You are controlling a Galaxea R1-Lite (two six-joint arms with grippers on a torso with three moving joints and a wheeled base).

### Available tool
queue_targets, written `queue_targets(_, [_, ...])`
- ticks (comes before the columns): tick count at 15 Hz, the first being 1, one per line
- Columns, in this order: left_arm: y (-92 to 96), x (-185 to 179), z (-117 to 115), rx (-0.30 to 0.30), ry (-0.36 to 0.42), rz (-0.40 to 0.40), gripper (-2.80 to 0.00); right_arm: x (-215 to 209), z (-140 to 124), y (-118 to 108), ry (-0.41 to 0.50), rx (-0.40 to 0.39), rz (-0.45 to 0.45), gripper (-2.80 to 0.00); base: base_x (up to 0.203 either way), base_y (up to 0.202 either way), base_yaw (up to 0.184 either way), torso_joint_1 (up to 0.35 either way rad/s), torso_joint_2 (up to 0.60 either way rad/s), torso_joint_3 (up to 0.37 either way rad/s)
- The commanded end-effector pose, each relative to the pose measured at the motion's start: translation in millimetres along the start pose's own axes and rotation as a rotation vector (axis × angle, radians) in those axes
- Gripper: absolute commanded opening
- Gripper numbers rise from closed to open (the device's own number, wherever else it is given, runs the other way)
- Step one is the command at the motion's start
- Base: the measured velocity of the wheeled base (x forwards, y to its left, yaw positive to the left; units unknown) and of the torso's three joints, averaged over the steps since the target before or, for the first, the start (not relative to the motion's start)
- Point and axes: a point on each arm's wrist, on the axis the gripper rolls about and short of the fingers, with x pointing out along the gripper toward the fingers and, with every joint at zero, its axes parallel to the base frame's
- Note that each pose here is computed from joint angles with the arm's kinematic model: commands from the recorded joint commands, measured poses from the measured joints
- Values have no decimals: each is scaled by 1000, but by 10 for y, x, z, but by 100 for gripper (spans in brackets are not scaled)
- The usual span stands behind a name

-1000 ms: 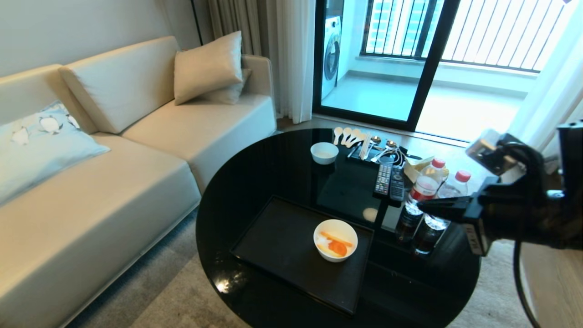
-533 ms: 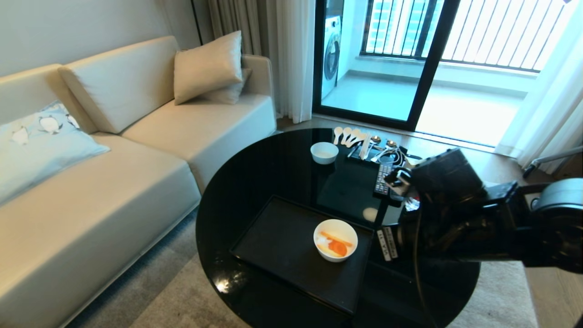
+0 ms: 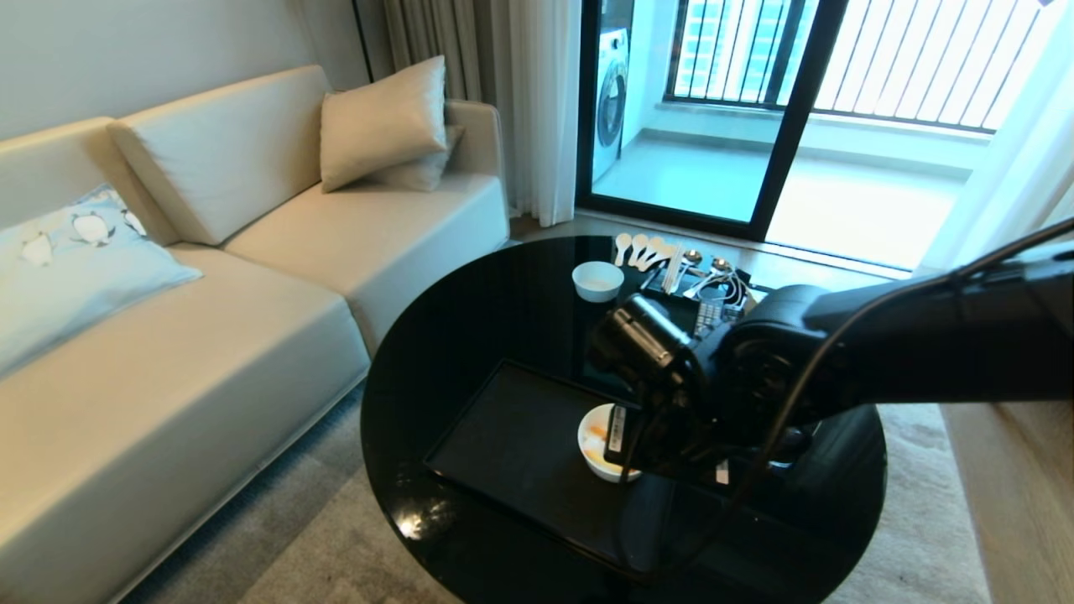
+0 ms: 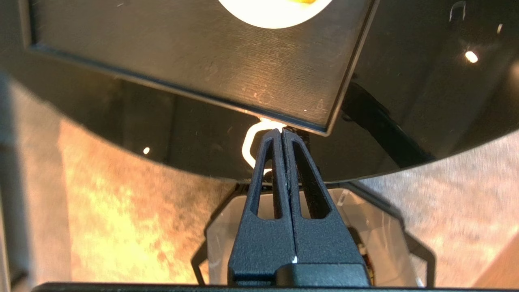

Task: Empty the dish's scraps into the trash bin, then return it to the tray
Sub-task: Pick up the bowl with leftover food

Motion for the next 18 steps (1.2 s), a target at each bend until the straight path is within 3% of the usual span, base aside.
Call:
queue_targets(1, [0,0,0,-1,-1,0,-280,326,-71,207,27,16,-77,-280,0,0,0,0,0,0])
queue_targets(6, [0,0,0,-1,-1,0,-280,477,9,279,-4,26,-128,-280,0,0,0,0,0,0])
queue_targets(7, [0,0,0,-1,-1,0,-280,511,43,267,-1,31,-140,0,0,0,0,0,0,0])
queue_targets(18, [0,0,0,-1,-1,0,-280,944,448,89,-24,136,-194,0,0,0,0,0,0,0])
